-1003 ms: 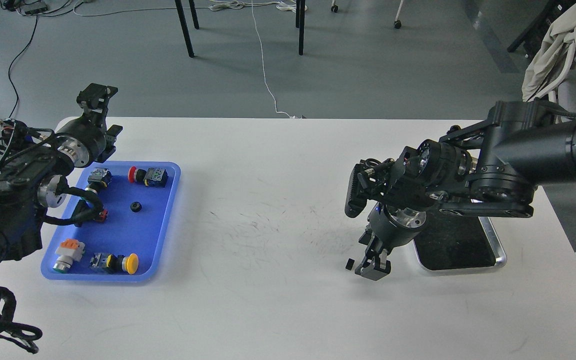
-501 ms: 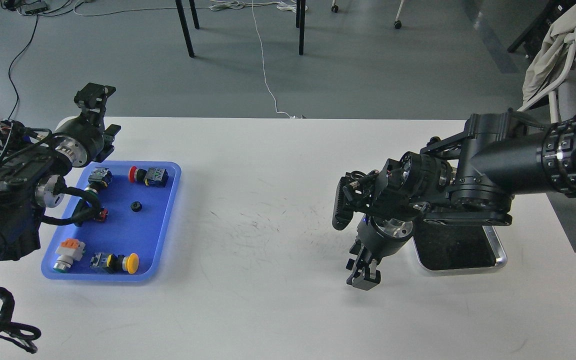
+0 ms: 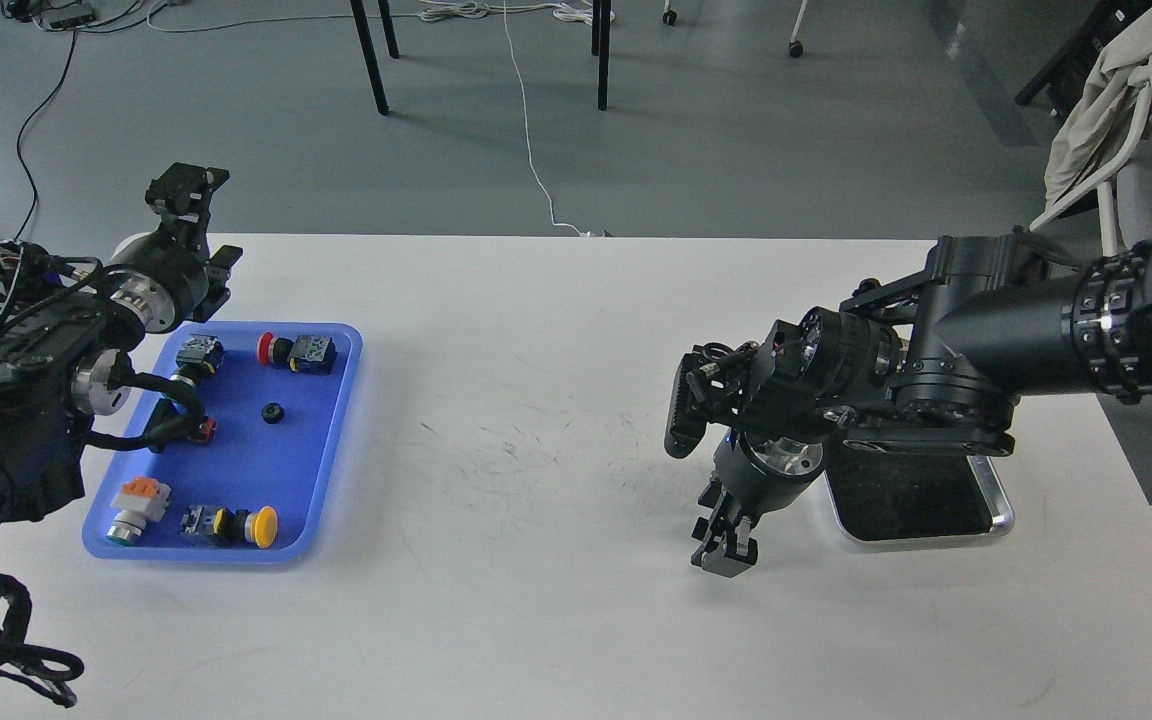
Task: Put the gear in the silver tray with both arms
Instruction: 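Close the right gripper on the black gear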
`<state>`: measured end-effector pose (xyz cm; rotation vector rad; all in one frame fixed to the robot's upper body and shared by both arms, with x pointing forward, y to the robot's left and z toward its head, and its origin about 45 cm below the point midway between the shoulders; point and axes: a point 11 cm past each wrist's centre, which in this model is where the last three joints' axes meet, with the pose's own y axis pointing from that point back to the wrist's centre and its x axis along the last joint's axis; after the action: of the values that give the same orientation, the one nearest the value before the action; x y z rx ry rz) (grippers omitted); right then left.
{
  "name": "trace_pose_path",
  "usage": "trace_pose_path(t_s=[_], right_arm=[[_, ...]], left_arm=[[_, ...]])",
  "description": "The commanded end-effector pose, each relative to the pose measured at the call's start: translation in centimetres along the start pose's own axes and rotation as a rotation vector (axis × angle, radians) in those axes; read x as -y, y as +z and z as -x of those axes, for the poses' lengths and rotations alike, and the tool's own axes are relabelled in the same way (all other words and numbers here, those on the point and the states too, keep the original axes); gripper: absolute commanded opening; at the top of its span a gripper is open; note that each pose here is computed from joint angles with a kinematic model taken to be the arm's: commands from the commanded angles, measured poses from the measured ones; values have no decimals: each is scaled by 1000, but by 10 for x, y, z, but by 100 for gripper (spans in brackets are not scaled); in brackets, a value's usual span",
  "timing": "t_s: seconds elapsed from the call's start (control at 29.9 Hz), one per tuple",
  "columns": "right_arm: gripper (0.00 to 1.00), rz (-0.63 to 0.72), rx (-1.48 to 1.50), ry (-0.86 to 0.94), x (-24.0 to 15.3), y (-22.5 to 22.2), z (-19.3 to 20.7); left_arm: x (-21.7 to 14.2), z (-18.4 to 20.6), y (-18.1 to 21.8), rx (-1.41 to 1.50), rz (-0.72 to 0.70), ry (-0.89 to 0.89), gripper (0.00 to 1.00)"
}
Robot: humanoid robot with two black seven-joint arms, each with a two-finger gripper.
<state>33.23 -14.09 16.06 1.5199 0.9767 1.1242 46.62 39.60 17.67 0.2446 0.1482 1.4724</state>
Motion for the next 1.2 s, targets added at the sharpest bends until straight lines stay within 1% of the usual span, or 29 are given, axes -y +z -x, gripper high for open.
trace_pose_path(t_s=[0.0,0.27,0.37,0.43,0.6,0.9,1.17], right_arm=[[60,2,-6,-1,2,0,-2],[51,9,-2,-2,7,3,-3],[50,14,0,-1,6,4,-3],[46,16,-6,1,5,4,-5],[43,16,-18,-1,5,3,-9],[43,24,-28,-7,1,3,-11],[43,34,-10,-48,-3,6,-7]], left_arm=[[0,-1,0,0,6,1,97],[-1,-1,-2,-1,3,2,97],[-1,-1,-2,0,1,4,97],[-1,-1,-2,0,3,4,97],[-1,0,-2,-1,3,2,97],[-1,0,-3,-1,3,4,97],[-1,1,-4,-1,-1,4,97]])
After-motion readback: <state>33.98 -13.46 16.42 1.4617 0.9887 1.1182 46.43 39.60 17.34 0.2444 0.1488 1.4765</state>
